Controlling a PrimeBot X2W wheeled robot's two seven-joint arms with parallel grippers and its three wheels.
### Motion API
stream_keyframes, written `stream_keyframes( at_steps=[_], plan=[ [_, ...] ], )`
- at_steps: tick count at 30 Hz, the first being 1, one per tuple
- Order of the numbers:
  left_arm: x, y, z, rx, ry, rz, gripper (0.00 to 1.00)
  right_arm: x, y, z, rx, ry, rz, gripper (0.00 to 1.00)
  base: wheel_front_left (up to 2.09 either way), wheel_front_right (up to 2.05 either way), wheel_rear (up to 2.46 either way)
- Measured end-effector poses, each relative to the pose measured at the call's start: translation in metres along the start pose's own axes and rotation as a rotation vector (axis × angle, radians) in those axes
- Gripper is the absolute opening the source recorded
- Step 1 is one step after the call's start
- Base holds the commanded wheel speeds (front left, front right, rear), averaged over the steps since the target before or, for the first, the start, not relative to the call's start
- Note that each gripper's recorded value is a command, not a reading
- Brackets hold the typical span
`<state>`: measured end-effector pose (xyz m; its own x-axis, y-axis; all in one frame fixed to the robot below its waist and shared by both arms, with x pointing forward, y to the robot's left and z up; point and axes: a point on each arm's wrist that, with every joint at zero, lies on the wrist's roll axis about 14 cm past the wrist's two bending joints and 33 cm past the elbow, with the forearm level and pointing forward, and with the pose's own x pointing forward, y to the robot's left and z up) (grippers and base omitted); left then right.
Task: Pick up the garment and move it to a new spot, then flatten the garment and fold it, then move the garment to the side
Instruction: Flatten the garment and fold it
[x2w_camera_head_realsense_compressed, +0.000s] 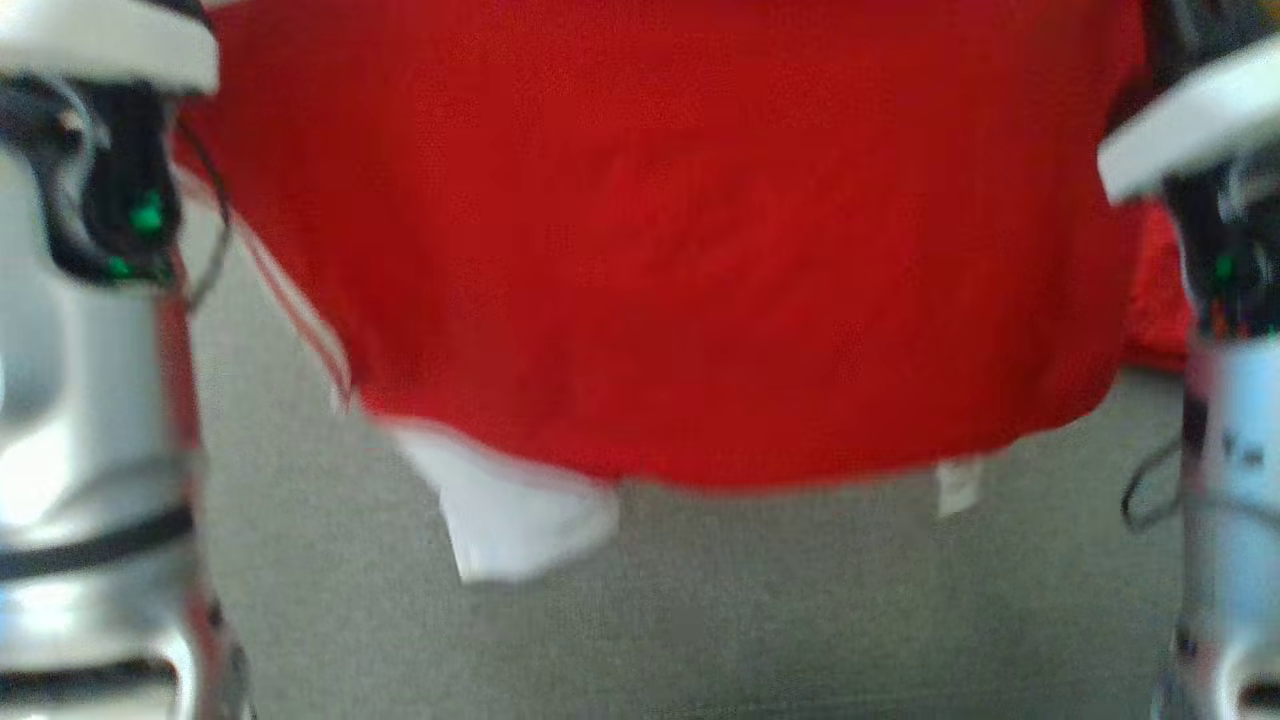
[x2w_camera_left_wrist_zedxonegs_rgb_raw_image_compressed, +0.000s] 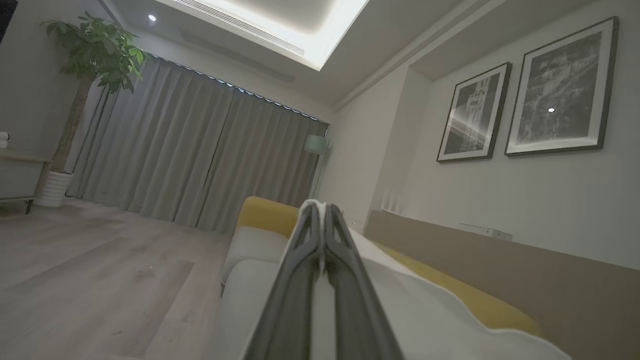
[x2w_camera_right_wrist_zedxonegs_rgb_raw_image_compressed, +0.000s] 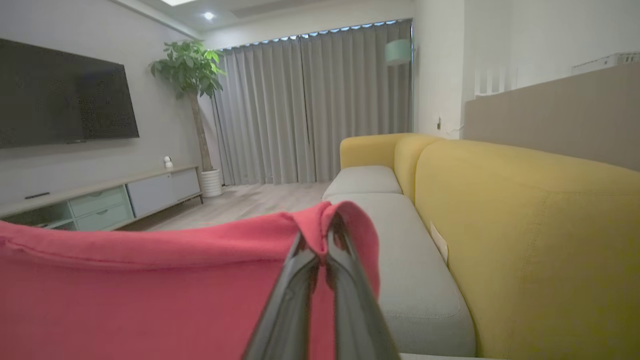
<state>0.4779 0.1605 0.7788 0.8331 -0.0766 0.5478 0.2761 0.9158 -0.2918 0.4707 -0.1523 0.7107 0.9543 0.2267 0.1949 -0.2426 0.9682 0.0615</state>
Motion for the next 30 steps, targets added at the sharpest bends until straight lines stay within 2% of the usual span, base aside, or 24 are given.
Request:
stream_keyframes(
  at_steps=[4,7,10,14,17,22,23,24,25,26,27,30],
  plan=[
    [0.046,0.024,-0.029,0.061,0.033,-0.001,0.00,0.062,-0.004,-0.010,-0.080,0.016,0.028,0.00,0.00,0.00,0.00],
    [0.086,0.039,-0.038,0.092,-0.001,0.008,0.00,0.110,-0.009,-0.011,-0.130,-0.006,0.044,0.00,0.00,0.00,0.00],
    [0.118,0.051,-0.049,0.105,-0.043,0.017,0.00,0.150,-0.022,-0.009,-0.228,-0.055,0.033,0.00,0.00,0.00,0.00],
    [0.130,0.050,-0.065,0.207,-0.102,-0.030,0.00,0.186,-0.045,0.002,-0.241,-0.181,-0.017,0.00,0.00,0.00,0.00],
    [0.127,0.077,-0.098,0.126,-0.016,0.040,0.00,0.201,-0.048,-0.006,-0.164,-0.239,-0.029,0.00,0.00,0.00,0.00],
    [0.133,0.097,-0.094,0.101,-0.016,0.078,0.00,0.215,-0.031,-0.074,-0.116,-0.121,0.009,0.00,0.00,0.00,0.00],
    [0.133,0.097,-0.094,0.101,-0.016,0.078,0.00,0.215,-0.031,-0.074,-0.116,-0.121,0.009,0.00,0.00,0.00,0.00],
    [0.126,0.106,-0.107,0.103,0.013,0.096,0.00,0.214,-0.030,-0.110,-0.084,-0.050,0.011,0.00,0.00,0.00,0.00],
    [0.126,0.106,-0.107,0.103,0.013,0.096,0.00,0.214,-0.030,-0.110,-0.084,-0.050,0.011,0.00,0.00,0.00,0.00],
    [0.109,0.114,-0.134,0.095,0.079,0.114,0.00,0.206,-0.027,-0.153,-0.061,0.042,0.015,0.00,0.00,0.00,0.00],
    [0.109,0.114,-0.134,0.095,0.079,0.114,0.00,0.206,-0.027,-0.153,-0.061,0.042,0.015,0.00,0.00,0.00,0.00],
    [0.067,0.123,-0.185,0.094,0.215,0.128,0.00,0.181,-0.022,-0.220,-0.052,0.204,0.032,0.00,0.00,0.00,0.00]
  ],
)
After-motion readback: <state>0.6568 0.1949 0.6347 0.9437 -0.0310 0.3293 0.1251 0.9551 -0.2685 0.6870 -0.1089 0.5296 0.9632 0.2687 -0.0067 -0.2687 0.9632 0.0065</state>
